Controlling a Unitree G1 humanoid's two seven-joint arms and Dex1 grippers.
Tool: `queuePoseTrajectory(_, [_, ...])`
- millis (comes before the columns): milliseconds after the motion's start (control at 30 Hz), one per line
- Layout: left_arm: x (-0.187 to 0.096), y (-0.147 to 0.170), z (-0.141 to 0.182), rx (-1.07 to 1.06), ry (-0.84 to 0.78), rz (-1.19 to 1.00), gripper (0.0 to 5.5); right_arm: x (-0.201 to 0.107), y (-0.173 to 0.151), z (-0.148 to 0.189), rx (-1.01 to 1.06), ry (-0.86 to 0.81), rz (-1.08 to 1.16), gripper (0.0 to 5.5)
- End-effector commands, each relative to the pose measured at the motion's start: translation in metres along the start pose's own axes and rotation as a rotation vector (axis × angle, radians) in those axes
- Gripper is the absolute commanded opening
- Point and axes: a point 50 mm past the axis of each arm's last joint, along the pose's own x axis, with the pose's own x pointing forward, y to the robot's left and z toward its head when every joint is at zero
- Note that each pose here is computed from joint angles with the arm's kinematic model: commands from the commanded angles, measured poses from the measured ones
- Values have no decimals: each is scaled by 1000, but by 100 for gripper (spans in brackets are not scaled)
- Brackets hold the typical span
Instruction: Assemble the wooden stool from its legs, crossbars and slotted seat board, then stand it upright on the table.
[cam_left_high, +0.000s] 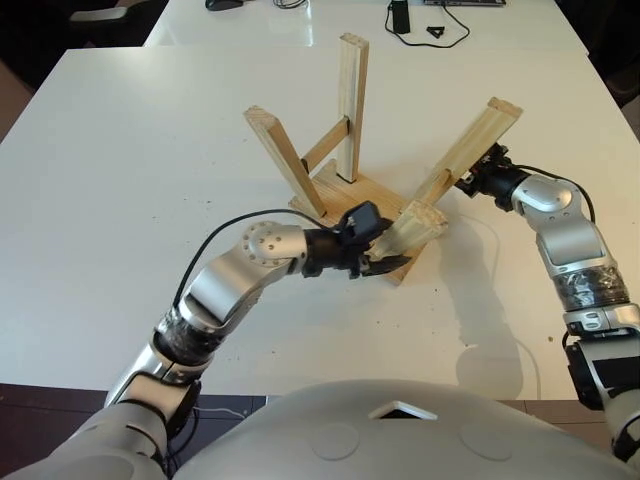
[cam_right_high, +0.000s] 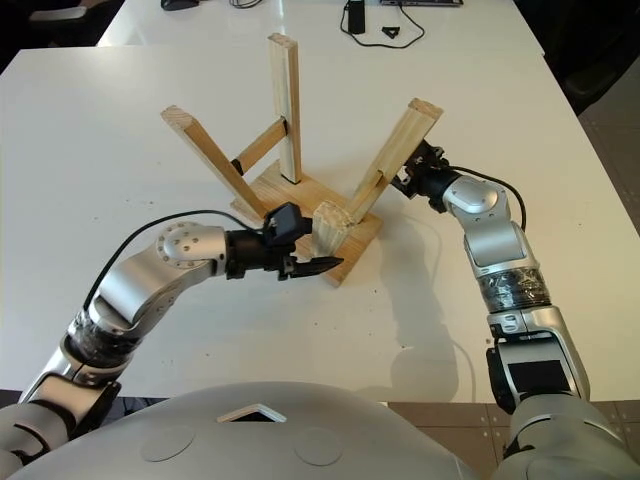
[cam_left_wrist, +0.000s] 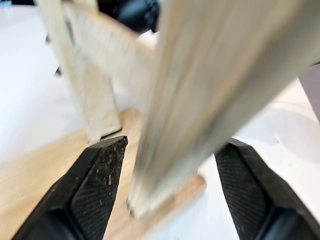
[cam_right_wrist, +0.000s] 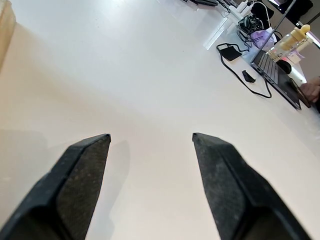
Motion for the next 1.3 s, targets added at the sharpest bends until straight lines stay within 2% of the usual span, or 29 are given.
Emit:
queuePoseTrajectory(33, [-55, 3, -37, -42, 118, 124, 310, -23, -23, -18, -28, 71, -54, 303])
queuePoseTrajectory(100, [-77, -1, -52, -69, 144, 140, 310, -37, -21, -29, -16, 111, -22, 303])
queuePoseTrajectory(200, [-106, 1, -65, -90, 141, 206, 310, -66, -5, -41, 86, 163, 147, 303])
queuePoseTrajectory(300, [-122, 32, -72, -70, 120, 392, 310, -92, 22, -34, 180, 142, 436, 303])
queuePoseTrajectory(400, [-128, 76, -73, -9, 133, 644, 310, -112, 43, -22, 176, 103, 709, 303])
queuePoseTrajectory(533, [-116, 119, -68, 29, 91, 818, 310, -106, 53, -20, 129, 117, 798, 303])
queuePoseTrajectory(700, [-85, 143, -86, 97, 143, 772, 310, -63, 40, -29, -68, 165, 608, 303])
queuePoseTrajectory(833, [-62, 136, -102, 130, 189, 606, 310, -43, 46, -24, -93, 117, 587, 303])
queuePoseTrajectory(967, [-44, 99, -117, 114, 225, 297, 310, -28, 62, -13, -84, 37, 615, 303])
queuePoseTrajectory(1133, [-52, 50, -106, 124, 213, 86, 310, -7, 68, -8, -45, -18, 552, 303])
queuePoseTrajectory(1233, [-62, 30, -102, 106, 215, 48, 310, 4, 69, -9, -47, -22, 506, 303])
queuePoseTrajectory(1300, [-67, 28, -103, 94, 234, 89, 310, 6, 70, -8, -43, -32, 501, 303])
